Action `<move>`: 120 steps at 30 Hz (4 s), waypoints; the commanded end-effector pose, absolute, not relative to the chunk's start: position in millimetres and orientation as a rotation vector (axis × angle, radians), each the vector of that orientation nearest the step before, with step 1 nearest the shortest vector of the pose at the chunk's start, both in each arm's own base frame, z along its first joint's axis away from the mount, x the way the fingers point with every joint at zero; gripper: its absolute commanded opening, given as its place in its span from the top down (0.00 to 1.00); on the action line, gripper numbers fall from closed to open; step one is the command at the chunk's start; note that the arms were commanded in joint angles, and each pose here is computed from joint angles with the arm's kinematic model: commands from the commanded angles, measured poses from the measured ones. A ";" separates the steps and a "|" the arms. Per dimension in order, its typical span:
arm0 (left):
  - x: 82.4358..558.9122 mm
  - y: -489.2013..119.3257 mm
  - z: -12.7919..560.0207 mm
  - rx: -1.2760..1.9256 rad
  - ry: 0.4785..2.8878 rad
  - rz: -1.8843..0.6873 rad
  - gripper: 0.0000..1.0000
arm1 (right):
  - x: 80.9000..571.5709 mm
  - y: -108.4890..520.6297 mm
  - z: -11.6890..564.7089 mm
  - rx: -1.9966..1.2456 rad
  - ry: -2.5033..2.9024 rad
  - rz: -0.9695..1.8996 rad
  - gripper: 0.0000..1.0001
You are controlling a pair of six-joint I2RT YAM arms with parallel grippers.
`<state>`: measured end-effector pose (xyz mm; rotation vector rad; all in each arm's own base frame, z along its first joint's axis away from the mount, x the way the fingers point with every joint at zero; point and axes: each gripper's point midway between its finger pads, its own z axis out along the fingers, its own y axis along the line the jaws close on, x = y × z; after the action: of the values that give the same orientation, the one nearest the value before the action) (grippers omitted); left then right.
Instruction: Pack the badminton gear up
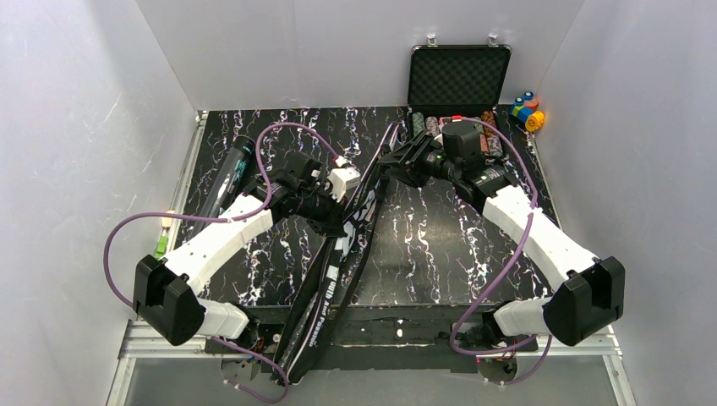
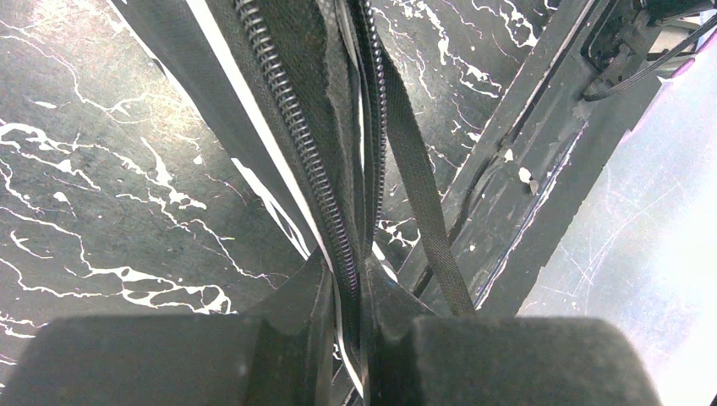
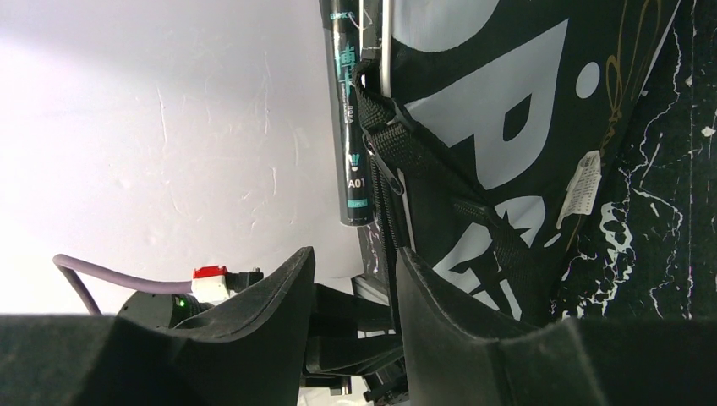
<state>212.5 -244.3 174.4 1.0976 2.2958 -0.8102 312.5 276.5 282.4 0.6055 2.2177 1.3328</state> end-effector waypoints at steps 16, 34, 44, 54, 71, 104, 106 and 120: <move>211.5 -252.2 209.8 1.119 2.138 -0.852 1.00 | 330.9 288.0 275.3 0.590 2.225 1.332 0.54; 208.7 -251.5 207.0 1.121 2.141 -0.860 1.00 | 342.8 289.4 286.3 0.599 2.175 1.344 0.63; 208.5 -251.0 207.5 1.118 2.139 -0.861 1.00 | 346.5 289.8 291.0 0.591 2.168 1.345 0.67; 208.9 -250.8 208.1 1.117 2.138 -0.858 1.00 | 345.6 289.7 287.2 0.591 2.178 1.347 0.90; 211.5 -252.1 208.2 1.116 2.142 -0.855 1.00 | 305.4 300.1 272.2 0.548 2.259 1.433 0.99; 225.5 -253.7 245.7 1.030 2.116 -1.034 0.38 | 189.4 358.3 221.6 0.230 2.629 1.534 0.99; 229.9 -248.9 257.6 1.001 2.088 -1.093 0.39 | 190.8 359.5 222.7 0.219 2.623 1.534 0.99; 279.5 -266.5 244.0 0.920 2.161 -1.156 0.47 | 197.6 362.7 230.7 0.213 2.586 1.536 0.99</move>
<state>276.6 -259.9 248.4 0.9180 2.1441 -1.1235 199.4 359.7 221.6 0.2531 2.5939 1.5167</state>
